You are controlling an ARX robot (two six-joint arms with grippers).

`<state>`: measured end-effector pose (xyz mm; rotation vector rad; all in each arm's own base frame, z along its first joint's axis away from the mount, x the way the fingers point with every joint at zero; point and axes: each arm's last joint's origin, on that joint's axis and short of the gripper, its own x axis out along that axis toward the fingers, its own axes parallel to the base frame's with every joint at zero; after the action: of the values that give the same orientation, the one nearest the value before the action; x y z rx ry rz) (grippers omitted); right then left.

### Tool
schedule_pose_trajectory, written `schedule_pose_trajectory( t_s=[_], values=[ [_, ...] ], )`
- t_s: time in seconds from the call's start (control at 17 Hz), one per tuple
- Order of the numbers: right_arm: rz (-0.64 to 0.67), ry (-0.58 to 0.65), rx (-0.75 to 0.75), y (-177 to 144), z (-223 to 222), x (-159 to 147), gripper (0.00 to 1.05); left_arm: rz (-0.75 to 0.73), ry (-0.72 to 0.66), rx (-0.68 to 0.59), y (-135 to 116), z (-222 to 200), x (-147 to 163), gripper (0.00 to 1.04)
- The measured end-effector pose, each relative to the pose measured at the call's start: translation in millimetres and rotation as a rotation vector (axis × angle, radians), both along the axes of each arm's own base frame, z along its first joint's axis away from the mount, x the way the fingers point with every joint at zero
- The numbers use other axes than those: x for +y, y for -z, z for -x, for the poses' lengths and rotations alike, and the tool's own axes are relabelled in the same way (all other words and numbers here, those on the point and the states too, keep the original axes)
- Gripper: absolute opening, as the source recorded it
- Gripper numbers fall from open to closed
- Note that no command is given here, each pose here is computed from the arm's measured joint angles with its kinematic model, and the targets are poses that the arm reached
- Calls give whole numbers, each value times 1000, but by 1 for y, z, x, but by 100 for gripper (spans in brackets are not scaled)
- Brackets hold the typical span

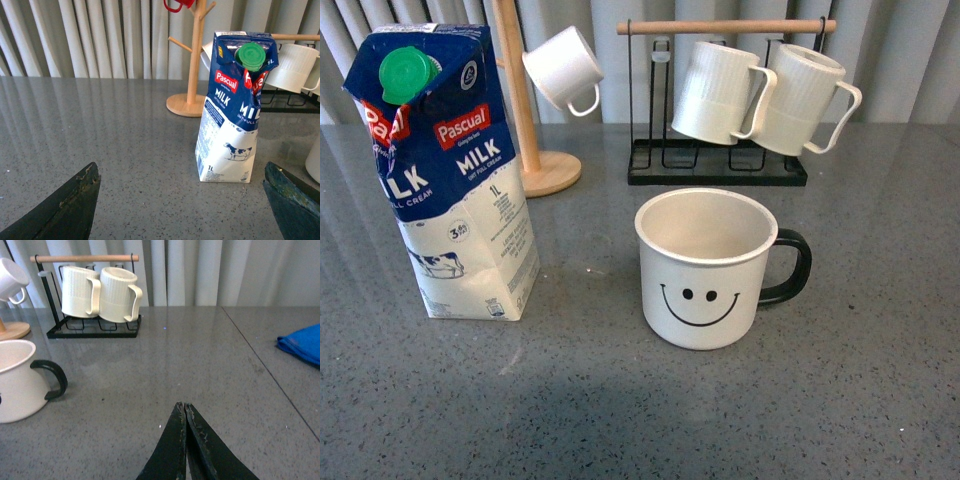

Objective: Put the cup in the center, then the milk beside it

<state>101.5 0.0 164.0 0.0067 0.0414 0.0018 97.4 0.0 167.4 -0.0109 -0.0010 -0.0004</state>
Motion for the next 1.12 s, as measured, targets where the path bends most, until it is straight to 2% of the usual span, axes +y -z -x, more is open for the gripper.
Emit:
schedule_pose_trajectory(
  t_s=[0.24,0.76,1.12],
  values=[
    [0,2,-65,-5,4,0,2,0,0,0,0,0,0,98],
    [1,2,-45,-3,4,0,3,0,0,0,0,0,0,98],
    [1,2,-46,-3,4,0,78,0,0,0,0,0,0,98]
  ],
)
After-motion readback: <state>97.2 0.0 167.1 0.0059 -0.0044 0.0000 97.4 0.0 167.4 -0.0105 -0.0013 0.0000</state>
